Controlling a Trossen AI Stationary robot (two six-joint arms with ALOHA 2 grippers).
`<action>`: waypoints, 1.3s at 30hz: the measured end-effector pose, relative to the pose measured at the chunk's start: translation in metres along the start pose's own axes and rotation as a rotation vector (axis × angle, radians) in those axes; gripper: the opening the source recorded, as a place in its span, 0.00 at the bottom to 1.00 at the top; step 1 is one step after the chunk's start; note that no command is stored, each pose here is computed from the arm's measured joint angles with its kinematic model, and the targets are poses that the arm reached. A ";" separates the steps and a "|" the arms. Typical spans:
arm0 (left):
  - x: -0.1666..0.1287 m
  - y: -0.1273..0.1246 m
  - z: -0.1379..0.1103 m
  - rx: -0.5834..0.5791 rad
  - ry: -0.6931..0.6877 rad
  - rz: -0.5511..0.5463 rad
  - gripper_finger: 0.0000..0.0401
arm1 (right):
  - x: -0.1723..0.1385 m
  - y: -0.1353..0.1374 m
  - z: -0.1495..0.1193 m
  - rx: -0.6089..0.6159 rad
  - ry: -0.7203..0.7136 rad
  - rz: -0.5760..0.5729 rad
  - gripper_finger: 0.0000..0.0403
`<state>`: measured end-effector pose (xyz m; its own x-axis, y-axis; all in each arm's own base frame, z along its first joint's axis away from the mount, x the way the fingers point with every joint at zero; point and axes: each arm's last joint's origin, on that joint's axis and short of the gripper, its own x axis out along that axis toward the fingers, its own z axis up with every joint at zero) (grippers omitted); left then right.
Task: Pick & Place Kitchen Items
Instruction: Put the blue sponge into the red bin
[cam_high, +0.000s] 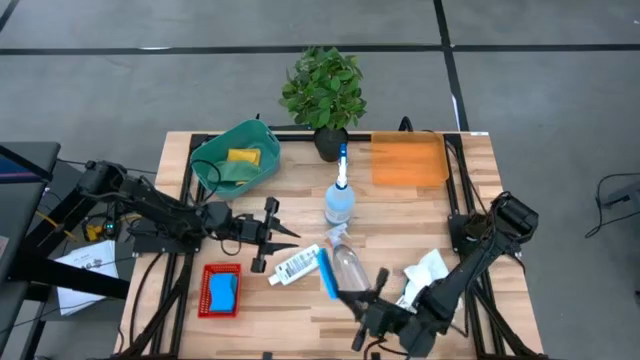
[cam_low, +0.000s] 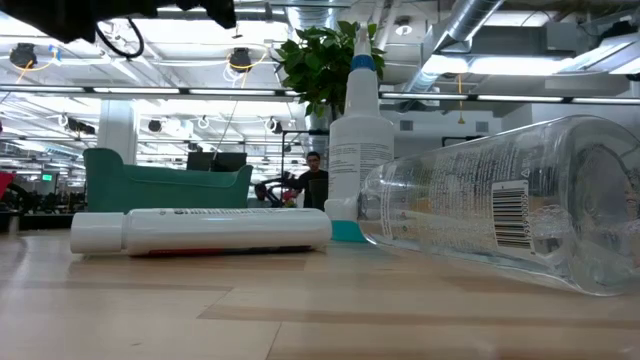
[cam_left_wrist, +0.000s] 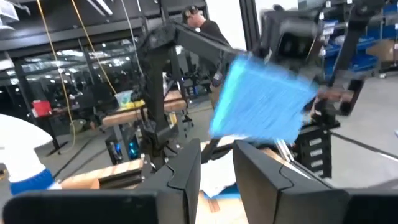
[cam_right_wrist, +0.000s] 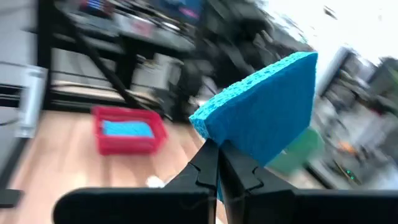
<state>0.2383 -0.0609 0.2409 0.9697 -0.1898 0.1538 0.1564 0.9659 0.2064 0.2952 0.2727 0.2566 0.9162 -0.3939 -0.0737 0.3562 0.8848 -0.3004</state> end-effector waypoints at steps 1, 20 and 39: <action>0.000 -0.001 -0.001 0.000 0.008 -0.007 0.22 | 0.003 -0.002 0.005 -0.022 -0.022 0.026 0.00; -0.027 -0.036 0.028 0.142 -0.037 0.014 0.23 | 0.058 -0.034 0.018 0.119 -0.094 0.291 0.00; -0.025 -0.030 0.031 0.110 -0.084 0.032 0.42 | 0.074 -0.044 0.018 0.095 -0.114 0.291 0.00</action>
<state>0.2036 -0.0906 0.2607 0.9540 -0.1777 0.2413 0.0995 0.9475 0.3040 0.3507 0.2087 0.2812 0.9948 -0.0956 -0.0347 0.0873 0.9776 -0.1915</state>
